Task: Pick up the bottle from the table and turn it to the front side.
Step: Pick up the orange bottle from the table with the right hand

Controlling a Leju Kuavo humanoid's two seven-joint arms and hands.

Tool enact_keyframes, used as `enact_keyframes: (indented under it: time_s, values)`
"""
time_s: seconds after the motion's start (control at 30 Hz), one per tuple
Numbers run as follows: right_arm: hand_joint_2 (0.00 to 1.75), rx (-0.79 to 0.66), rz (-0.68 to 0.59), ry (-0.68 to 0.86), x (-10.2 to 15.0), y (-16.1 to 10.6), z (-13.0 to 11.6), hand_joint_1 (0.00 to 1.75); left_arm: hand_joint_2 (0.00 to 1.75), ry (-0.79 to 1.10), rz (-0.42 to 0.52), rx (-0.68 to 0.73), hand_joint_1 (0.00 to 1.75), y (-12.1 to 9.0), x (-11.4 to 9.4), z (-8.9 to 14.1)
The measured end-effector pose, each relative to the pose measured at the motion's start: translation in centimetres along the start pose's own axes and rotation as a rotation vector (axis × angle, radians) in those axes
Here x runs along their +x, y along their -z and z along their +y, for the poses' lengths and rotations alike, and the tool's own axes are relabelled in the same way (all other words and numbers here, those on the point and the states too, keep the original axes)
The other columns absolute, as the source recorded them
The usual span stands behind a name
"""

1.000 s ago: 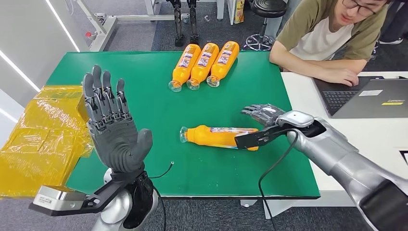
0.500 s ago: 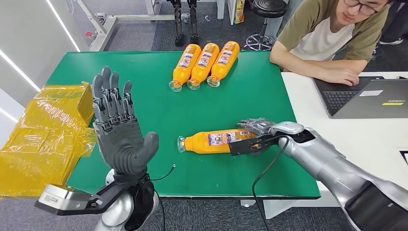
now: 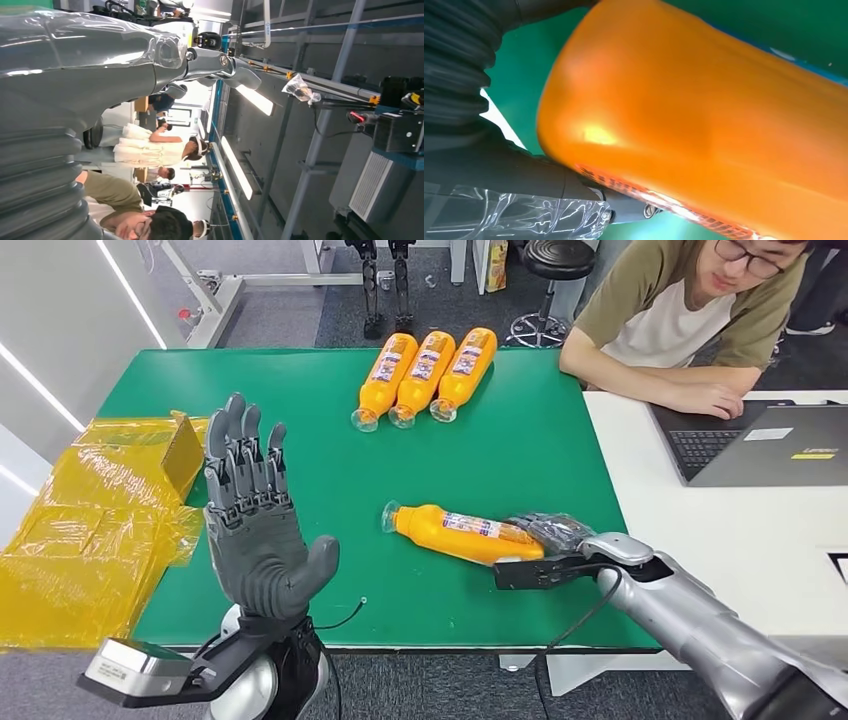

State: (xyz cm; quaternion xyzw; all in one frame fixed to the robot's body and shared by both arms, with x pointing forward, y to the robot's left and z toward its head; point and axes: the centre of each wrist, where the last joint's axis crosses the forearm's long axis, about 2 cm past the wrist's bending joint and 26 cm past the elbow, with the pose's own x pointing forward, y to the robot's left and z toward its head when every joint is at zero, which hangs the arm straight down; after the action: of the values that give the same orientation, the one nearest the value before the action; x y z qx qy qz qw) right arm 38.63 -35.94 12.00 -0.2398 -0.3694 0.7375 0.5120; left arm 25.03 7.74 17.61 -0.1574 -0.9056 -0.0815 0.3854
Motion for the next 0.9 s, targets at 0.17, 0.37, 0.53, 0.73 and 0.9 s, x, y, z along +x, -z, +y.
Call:
enact_keyframes:
  time_s: [0.17,0.37,0.53,0.73,0.9]
  values:
    - [1.75,-0.048,-0.004,-0.02,0.3,-0.3,1.1,1.75,1.75,0.002,0.001,0.001,0.0,-0.4,0.2,-0.1]
    - [1.75,-0.057,-0.001,-0.029,0.2,-0.5,1.2,0.8,1.75,0.003,-0.001,0.004,0.0,-0.5,0.3,-0.1]
    - [1.75,-0.067,0.016,-0.037,0.1,-0.5,1.0,0.0,1.75,0.003,-0.005,0.006,0.0,-0.5,0.4,-0.1]
    - [1.75,-0.087,0.052,-0.052,-0.1,-0.6,-0.1,0.0,1.75,0.002,-0.007,0.008,0.0,-0.5,0.6,-0.2]
    - [1.75,-0.092,0.058,-0.057,-0.2,-0.6,-0.5,0.0,1.75,0.002,-0.007,0.009,0.0,-0.6,0.7,-0.2]
